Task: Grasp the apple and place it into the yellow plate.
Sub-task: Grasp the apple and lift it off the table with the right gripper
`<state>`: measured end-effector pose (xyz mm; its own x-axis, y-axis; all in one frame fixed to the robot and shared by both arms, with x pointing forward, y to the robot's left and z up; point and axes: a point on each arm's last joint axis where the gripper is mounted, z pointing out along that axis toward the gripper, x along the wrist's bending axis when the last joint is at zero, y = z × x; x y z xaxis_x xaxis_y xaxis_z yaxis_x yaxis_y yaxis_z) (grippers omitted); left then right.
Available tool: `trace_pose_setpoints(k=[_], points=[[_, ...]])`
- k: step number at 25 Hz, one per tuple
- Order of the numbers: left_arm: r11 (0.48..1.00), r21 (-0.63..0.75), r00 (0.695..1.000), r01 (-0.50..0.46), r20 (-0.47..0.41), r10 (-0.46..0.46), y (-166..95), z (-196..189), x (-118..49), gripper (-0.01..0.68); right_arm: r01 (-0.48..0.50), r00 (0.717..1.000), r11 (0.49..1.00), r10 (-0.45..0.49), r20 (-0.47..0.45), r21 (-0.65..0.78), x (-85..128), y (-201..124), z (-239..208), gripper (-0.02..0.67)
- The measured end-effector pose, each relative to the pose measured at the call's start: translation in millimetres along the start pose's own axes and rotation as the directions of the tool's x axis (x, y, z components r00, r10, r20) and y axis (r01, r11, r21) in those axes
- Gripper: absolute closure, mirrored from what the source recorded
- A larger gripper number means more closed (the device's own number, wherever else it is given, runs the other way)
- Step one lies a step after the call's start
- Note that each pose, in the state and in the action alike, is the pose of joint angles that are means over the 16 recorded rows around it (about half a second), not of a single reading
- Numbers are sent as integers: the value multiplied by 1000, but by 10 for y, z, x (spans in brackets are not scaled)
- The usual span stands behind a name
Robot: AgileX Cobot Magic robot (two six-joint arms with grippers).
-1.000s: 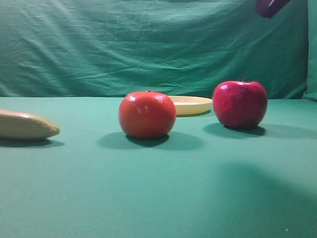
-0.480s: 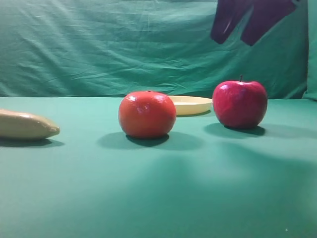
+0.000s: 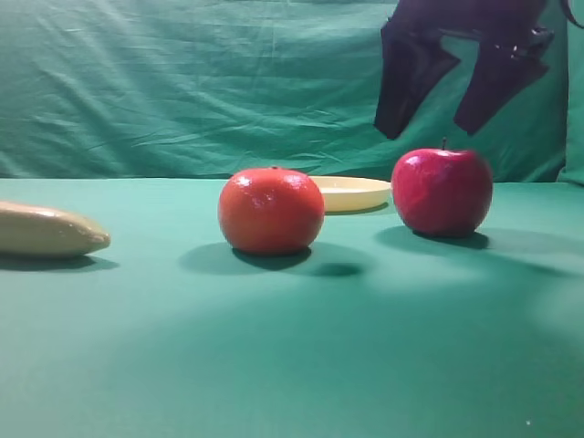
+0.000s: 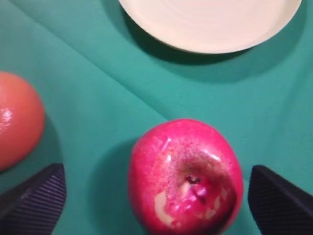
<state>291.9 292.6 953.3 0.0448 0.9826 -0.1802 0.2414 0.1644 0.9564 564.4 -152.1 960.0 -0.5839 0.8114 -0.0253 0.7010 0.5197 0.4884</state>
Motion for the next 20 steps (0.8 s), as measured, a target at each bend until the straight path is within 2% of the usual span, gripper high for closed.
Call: trace_pose_setpoints(k=[10,20], points=[[1000,0,1000,0,0,0,0,0,0,516,-1,1000,1000,1,11,-28,-35,100,89,140],[1000,0,1000,0,0,0,0,0,0,516,19,999,977,-8,53,-212,-148,709,-94,155]])
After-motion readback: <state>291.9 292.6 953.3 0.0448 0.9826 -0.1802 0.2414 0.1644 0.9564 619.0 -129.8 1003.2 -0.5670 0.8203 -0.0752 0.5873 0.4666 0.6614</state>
